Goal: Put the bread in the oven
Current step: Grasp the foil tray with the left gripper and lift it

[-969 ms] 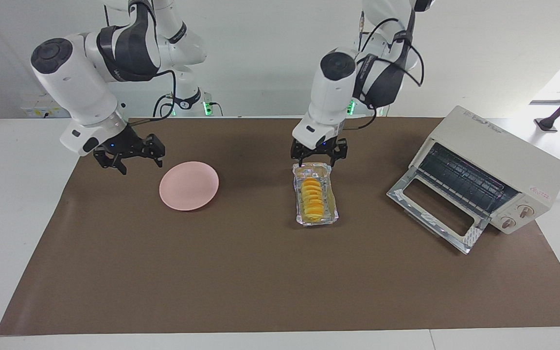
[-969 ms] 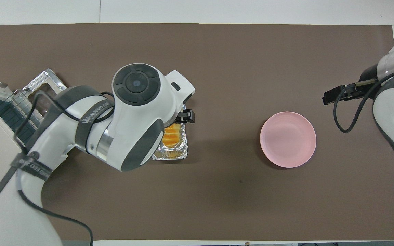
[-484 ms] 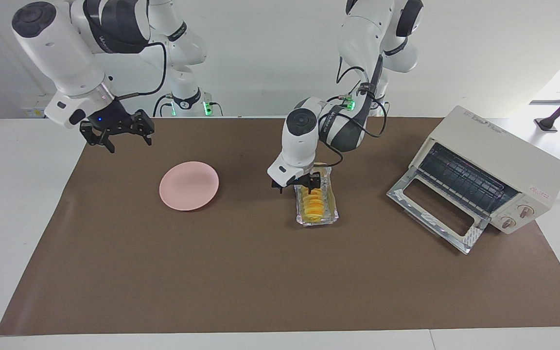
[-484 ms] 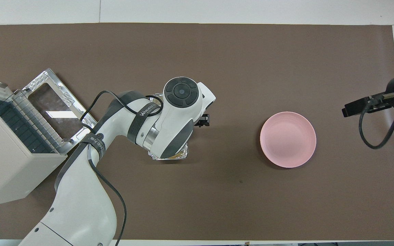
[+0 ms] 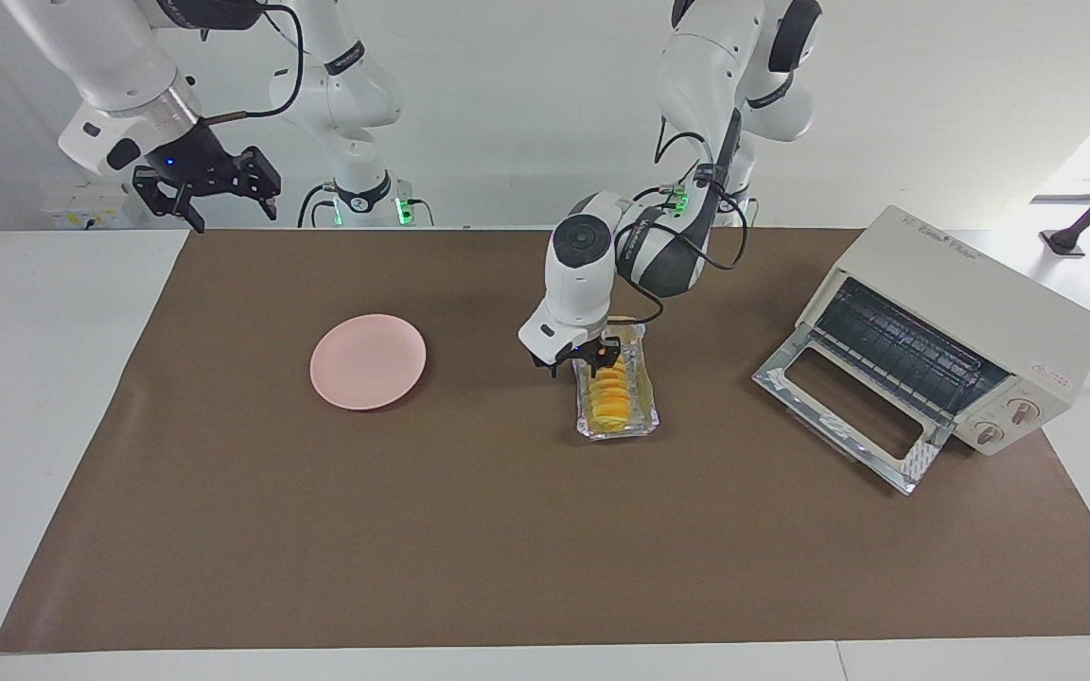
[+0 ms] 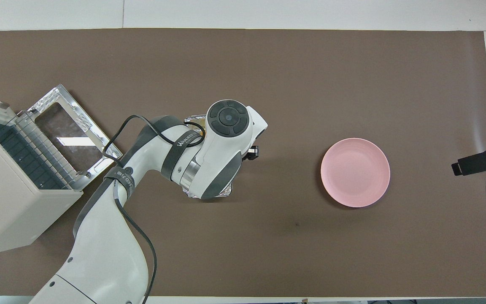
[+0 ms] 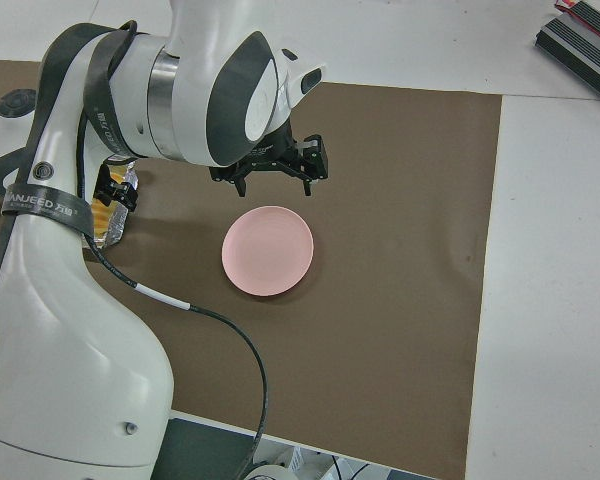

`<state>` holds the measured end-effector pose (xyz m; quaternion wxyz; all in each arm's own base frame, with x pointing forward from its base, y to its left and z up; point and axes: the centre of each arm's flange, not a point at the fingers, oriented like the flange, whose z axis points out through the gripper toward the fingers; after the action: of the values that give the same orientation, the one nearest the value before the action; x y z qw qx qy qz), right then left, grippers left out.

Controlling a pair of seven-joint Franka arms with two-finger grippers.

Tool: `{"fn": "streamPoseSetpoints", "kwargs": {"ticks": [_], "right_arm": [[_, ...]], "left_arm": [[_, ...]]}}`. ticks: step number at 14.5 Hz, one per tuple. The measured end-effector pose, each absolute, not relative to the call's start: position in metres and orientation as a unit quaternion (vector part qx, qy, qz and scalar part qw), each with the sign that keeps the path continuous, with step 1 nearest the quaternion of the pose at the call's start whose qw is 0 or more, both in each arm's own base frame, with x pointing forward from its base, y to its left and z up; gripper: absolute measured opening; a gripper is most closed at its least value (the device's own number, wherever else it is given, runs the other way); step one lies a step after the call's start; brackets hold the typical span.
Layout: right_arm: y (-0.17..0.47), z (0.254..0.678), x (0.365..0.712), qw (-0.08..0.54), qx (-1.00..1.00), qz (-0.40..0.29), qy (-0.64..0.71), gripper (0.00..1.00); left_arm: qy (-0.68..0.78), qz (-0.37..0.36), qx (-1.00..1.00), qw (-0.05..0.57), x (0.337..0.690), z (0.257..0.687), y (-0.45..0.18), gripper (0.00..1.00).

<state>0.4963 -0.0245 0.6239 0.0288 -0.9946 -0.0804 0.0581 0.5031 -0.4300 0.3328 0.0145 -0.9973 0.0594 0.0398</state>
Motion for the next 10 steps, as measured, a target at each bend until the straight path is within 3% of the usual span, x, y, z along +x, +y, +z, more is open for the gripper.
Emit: {"fn": "streamPoseSetpoints", "kwargs": {"ticks": [1,2,3,5,6,10], "right_arm": [[-0.025,0.624,0.497,0.028,-0.995,0.058,-0.080,1.00],[-0.027,0.624,0.497,0.027,-0.995,0.056,-0.078,1.00],[-0.030,0.624,0.499,0.026,-0.996,0.050,-0.075,1.00],[-0.037,0.627,0.502,0.022,-0.997,0.040,-0.068,1.00],[-0.039,0.630,0.504,0.015,-0.997,0.034,-0.068,1.00],[-0.031,0.633,0.508,0.008,-0.997,0.029,-0.076,1.00]], "left_arm": [[0.055,0.042,-0.997,0.017,0.499,0.330,-0.433,0.43],[0.048,0.043,-0.998,0.019,0.496,0.328,-0.435,0.43],[0.037,0.043,-0.998,0.019,0.496,0.328,-0.435,0.34],[0.013,0.041,-0.999,0.021,0.499,0.329,-0.432,0.07],[0.005,0.040,-0.999,0.022,0.502,0.329,-0.429,0.02],[-0.037,0.039,-0.998,0.036,0.531,0.355,-0.402,0.02]]}}
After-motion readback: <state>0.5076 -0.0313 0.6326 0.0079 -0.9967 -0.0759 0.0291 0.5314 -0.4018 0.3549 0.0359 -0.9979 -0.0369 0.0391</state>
